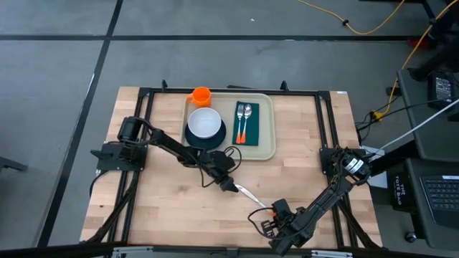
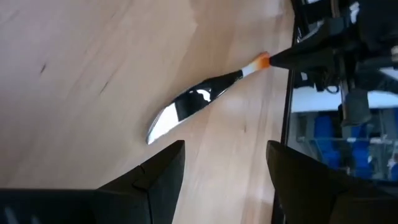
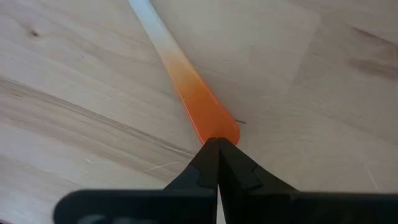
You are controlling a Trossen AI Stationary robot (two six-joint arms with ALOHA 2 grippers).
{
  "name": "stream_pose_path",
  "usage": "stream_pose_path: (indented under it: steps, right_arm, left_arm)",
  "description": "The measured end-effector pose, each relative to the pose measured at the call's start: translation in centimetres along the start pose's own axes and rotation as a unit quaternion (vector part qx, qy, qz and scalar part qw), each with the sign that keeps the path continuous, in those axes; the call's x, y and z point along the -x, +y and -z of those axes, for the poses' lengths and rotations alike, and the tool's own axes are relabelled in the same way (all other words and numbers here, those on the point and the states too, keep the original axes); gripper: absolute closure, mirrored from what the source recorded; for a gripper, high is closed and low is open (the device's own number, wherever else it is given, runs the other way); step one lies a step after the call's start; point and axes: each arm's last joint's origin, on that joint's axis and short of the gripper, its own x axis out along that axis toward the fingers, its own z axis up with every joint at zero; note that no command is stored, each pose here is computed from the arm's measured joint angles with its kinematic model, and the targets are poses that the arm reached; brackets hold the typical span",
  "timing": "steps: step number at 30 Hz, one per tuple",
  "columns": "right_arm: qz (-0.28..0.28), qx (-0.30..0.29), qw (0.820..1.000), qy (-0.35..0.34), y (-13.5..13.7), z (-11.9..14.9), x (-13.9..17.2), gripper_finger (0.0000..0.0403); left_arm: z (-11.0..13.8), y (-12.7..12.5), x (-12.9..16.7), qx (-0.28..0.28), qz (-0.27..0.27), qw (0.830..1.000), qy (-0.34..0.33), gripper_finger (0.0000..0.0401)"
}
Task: Set up tray
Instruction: Put the orange table knife on top of the green table napkin on the brown serving tray to the right of the orange spoon
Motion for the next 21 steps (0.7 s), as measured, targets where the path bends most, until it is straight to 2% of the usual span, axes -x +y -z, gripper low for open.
stream_pose_path:
  steps: [2, 6, 11, 21]
  right_arm:
    - [0.0, 0.001, 1.0, 0.0, 0.0, 0.0, 0.0, 0.0399]
    - [0.0, 0.001, 1.0, 0.0, 0.0, 0.0, 0.0, 0.0399]
    - [-0.001, 0.001, 1.0, -0.001, 0.0, 0.0, 0.0, 0.0399]
    - [-0.001, 0.001, 1.0, -0.001, 0.0, 0.0, 0.0, 0.0399]
  left_arm:
    - [0.1, 0.1, 0.0, -0.003, -0.003, 1.0, 0.004, 0.0182]
    - [0.3, 0.4, 0.1, 0.047, -0.027, 0.998, 0.017, 0.0182]
    - [0.5, 1.2, 0.3, 0.086, -0.085, 0.993, 0.008, 0.0182]
    - [0.1, 1.8, 0.5, 0.139, -0.101, 0.985, -0.012, 0.0182]
